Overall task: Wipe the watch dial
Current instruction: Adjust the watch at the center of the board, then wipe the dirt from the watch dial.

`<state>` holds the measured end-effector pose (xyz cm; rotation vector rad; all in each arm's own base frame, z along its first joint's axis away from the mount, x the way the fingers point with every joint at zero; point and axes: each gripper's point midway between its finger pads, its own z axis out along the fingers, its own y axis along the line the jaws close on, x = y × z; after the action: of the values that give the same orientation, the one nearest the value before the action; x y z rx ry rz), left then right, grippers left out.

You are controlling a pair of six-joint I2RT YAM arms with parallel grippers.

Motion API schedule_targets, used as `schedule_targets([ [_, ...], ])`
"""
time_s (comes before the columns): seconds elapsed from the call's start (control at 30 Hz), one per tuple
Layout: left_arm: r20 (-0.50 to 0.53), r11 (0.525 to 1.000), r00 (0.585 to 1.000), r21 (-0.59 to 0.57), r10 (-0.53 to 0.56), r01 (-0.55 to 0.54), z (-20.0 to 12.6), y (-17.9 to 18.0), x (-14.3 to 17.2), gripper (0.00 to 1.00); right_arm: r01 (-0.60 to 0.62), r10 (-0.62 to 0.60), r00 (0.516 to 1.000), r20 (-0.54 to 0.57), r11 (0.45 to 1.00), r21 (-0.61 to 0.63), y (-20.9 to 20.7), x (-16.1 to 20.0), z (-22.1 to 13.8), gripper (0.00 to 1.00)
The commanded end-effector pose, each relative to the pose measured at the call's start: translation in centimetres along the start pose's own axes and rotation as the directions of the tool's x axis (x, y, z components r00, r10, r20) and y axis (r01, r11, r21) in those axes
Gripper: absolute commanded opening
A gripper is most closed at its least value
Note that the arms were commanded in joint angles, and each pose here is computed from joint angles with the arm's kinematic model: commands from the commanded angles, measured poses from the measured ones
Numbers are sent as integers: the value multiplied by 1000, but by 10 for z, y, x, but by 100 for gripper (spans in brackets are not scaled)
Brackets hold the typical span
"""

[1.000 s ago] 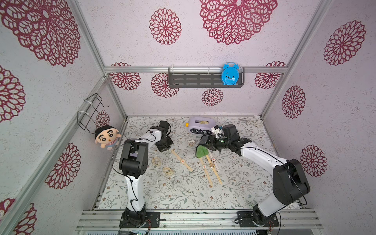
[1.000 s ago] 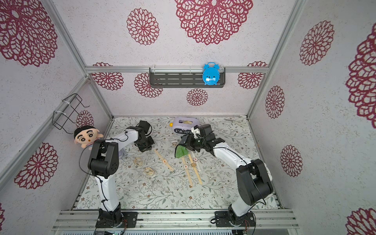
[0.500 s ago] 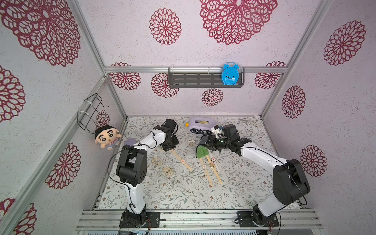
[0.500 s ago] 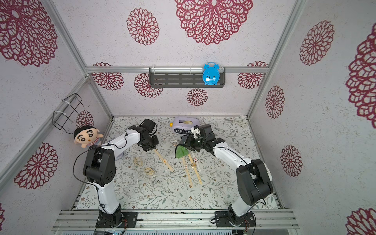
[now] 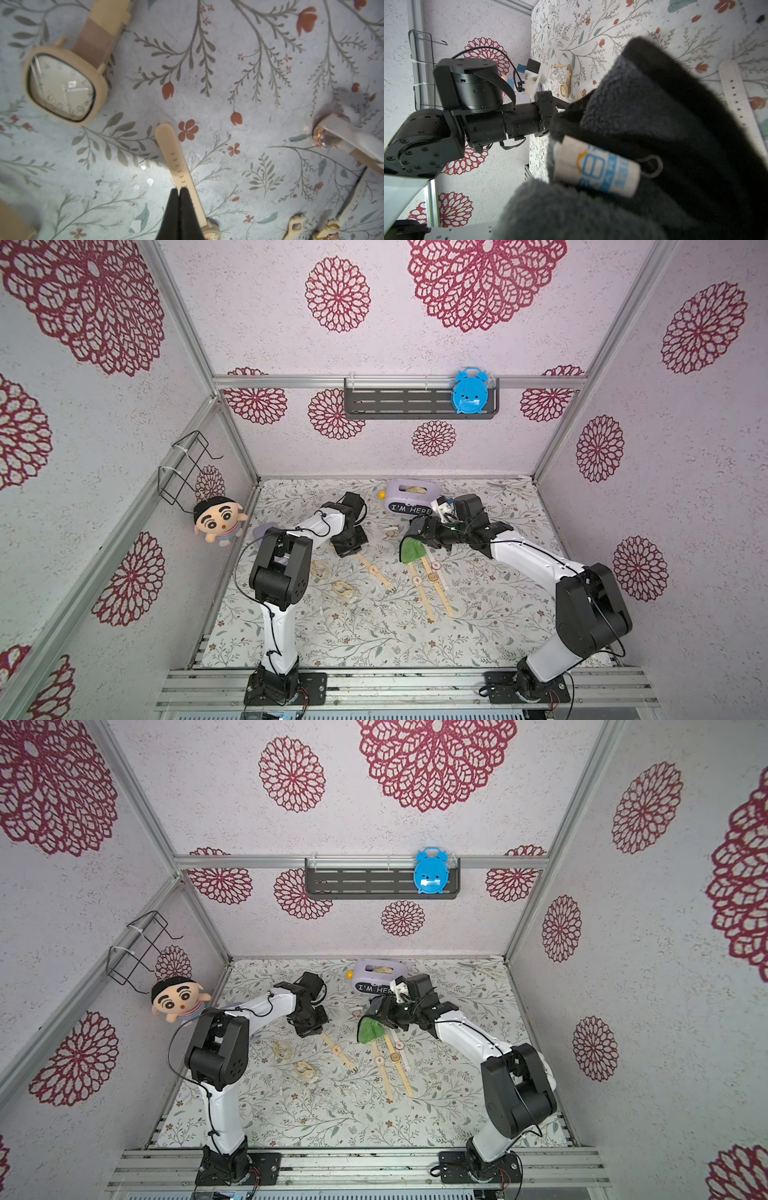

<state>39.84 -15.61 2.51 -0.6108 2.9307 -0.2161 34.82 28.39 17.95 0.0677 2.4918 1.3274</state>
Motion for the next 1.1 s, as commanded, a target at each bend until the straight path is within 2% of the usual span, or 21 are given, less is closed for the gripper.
schedule_targets([
  [0.0,3,1000,1000,15,-3,3,2,-5,-5,0,55,-53,998,31,997,-57,24,-12,-4,0],
  [0.3,-29,1000,1000,-14,-6,5,17,4,4,0,33,-33,999,12,998,-52,15,-9,7,0],
  [1.07,-72,999,997,-50,-25,21,27,8,10,0,148,-151,984,-95,988,-37,3,18,114,0],
])
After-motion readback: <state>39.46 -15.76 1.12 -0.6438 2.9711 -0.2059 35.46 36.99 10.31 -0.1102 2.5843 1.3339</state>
